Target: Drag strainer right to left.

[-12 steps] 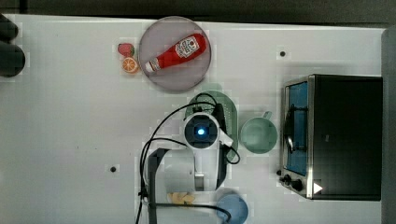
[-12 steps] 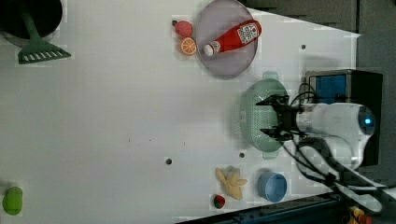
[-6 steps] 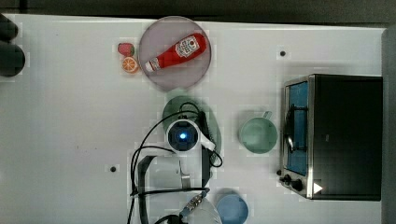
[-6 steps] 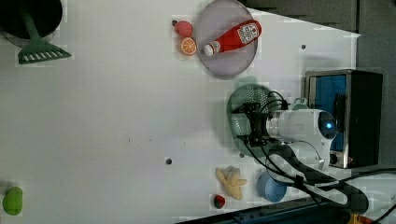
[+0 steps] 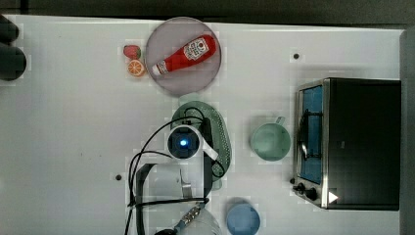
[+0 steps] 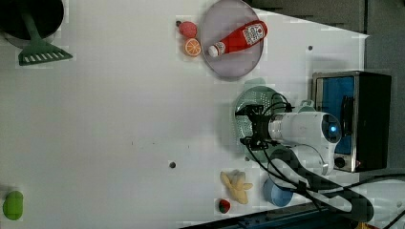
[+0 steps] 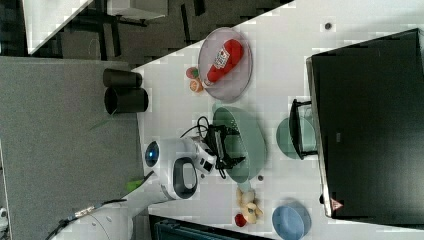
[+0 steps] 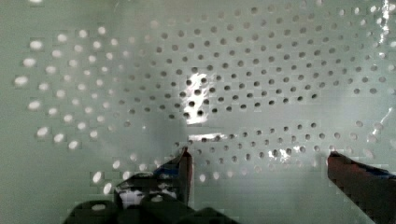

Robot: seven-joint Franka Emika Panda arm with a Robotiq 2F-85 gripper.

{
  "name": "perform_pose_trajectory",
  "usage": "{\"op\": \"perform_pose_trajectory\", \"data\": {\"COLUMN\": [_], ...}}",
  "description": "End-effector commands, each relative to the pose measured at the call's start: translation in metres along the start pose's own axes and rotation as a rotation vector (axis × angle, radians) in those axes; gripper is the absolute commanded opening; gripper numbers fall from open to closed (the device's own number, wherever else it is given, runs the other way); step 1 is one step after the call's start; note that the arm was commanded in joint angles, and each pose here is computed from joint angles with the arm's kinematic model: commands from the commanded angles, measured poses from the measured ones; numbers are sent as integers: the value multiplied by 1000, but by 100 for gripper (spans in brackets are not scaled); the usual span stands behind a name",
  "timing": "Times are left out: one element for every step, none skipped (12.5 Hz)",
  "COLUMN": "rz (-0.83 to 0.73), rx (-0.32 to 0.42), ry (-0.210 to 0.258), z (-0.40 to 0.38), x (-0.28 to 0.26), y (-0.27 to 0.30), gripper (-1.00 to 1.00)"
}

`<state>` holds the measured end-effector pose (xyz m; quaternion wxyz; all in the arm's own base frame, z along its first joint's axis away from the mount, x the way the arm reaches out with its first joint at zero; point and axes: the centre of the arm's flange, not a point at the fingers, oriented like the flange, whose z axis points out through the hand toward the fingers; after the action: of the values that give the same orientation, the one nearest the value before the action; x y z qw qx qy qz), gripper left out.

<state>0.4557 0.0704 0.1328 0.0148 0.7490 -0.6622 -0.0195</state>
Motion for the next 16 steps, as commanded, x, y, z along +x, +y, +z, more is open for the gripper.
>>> {"op": "perform_pose_trajectory", "data": {"rz": [69,81,80,74,74,81,77,75,85,91,91,82,79,79,85,91], "rx": [14,15,15,13,8,0,-3,-6,-10,-10,-13,-12,-13,-16,-16,-14], "ry": [-14,-17,-21,-25,-28,-30,-33,-36,-38,-41,-41,-43,-44,-45,-50,-58], "z": [-10,-10,-10,-11,-11,-11,-12,-12,-12,-12,-12,-13,-13,-13,-14,-14], "x": [-53,-66,-80,-94,-108,-120,-133,-146,-158,-170,-181,-193,-204,-214,-224,-234], "y": [-9,-10,-11,-13,-14,-15,-18,-20,-22,-25,-28,-31,-33,-35,-36,-37], "gripper": [100,100,100,100,100,100,100,100,100,100,100,100,100,100,100,100]}}
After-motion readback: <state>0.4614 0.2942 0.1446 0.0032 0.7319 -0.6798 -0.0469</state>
